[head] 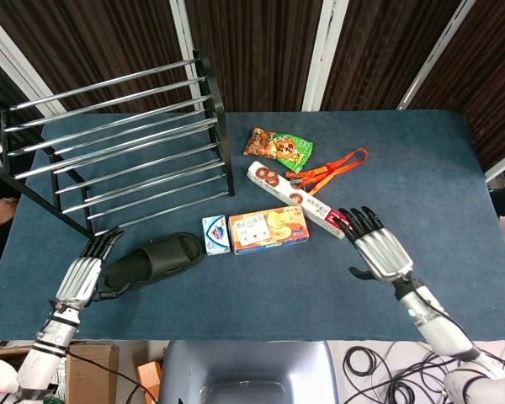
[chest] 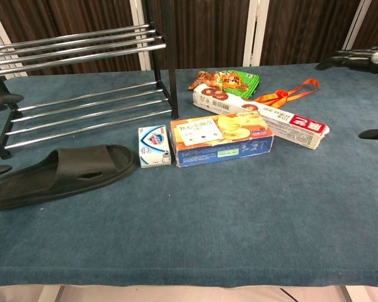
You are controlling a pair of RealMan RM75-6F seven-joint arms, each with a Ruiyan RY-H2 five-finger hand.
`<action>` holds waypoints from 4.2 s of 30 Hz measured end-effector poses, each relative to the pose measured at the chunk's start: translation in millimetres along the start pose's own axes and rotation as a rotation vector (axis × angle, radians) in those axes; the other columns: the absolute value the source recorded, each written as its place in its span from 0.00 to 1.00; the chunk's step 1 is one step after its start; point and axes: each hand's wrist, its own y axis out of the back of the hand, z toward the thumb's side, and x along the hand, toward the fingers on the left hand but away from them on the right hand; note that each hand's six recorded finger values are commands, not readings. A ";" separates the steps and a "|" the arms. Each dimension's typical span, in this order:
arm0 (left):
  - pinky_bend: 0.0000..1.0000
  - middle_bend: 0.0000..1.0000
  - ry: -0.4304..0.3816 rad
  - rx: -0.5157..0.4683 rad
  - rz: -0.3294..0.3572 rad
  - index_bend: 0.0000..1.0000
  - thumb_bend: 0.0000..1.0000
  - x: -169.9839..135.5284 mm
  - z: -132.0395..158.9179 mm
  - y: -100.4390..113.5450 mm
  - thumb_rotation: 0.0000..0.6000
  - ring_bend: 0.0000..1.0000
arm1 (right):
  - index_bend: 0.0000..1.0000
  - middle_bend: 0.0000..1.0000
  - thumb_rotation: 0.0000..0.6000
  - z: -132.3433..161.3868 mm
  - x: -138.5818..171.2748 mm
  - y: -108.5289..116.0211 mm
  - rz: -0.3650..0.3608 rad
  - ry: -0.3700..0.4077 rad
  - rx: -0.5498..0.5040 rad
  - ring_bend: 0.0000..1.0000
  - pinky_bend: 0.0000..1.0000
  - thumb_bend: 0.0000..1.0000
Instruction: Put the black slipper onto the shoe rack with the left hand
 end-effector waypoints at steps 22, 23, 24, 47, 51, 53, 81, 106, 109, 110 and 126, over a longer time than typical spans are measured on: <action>0.06 0.00 0.182 -0.027 -0.138 0.00 0.20 24.6 -33.1 -40.5 1.00 0.00 | 0.00 0.00 1.00 -50.0 116.2 -14.6 -0.107 -0.080 -0.044 0.00 0.00 0.11; 0.07 0.00 0.184 -0.034 -0.146 0.00 0.20 25.2 -33.0 -41.4 1.00 0.00 | 0.00 0.00 1.00 -50.6 116.1 -15.0 -0.105 -0.080 -0.047 0.00 0.00 0.11; 0.07 0.00 0.187 -0.039 -0.152 0.00 0.20 26.1 -33.1 -41.9 1.00 0.00 | 0.00 0.00 1.00 -51.4 115.7 -15.9 -0.099 -0.081 -0.052 0.00 0.00 0.11; 0.29 0.05 0.318 -0.084 -0.228 0.00 0.21 33.4 -52.3 -61.0 1.00 0.07 | 0.00 0.00 1.00 -59.2 118.6 -17.6 -0.065 -0.083 -0.080 0.00 0.00 0.11; 0.48 0.23 0.333 -0.098 -0.249 0.09 0.24 32.3 -53.1 -62.9 1.00 0.26 | 0.00 0.00 1.00 -59.5 118.9 -18.0 -0.064 -0.082 -0.085 0.00 0.00 0.11; 0.56 0.32 0.344 -0.105 -0.265 0.16 0.25 31.4 -54.0 -64.7 1.00 0.36 | 0.00 0.00 1.00 -59.9 119.1 -18.1 -0.064 -0.082 -0.086 0.00 0.00 0.11; 0.93 0.61 0.319 -0.419 -0.127 0.42 0.32 55.6 6.9 -19.7 1.00 0.70 | 0.00 0.00 1.00 -58.4 123.7 -24.9 -0.047 -0.063 -0.104 0.00 0.00 0.11; 1.00 0.67 0.291 -0.434 0.057 0.48 0.33 70.8 7.9 -10.3 1.00 0.76 | 0.00 0.00 1.00 -53.7 124.3 -27.0 -0.034 -0.041 -0.105 0.00 0.00 0.11; 0.99 0.67 0.298 -0.456 0.090 0.47 0.33 84.1 5.6 -17.6 1.00 0.76 | 0.00 0.00 1.00 -54.4 125.7 -26.6 -0.037 -0.043 -0.107 0.00 0.00 0.11; 0.99 0.67 0.303 -0.469 0.112 0.47 0.33 90.4 4.1 -17.7 1.00 0.76 | 0.00 0.00 1.00 -55.1 126.2 -26.6 -0.037 -0.044 -0.109 0.00 0.00 0.11; 0.98 0.66 0.469 -0.465 0.350 0.47 0.36 142.5 -44.8 -6.1 1.00 0.75 | 0.00 0.00 1.00 -51.3 127.1 -29.8 -0.020 -0.031 -0.100 0.00 0.00 0.11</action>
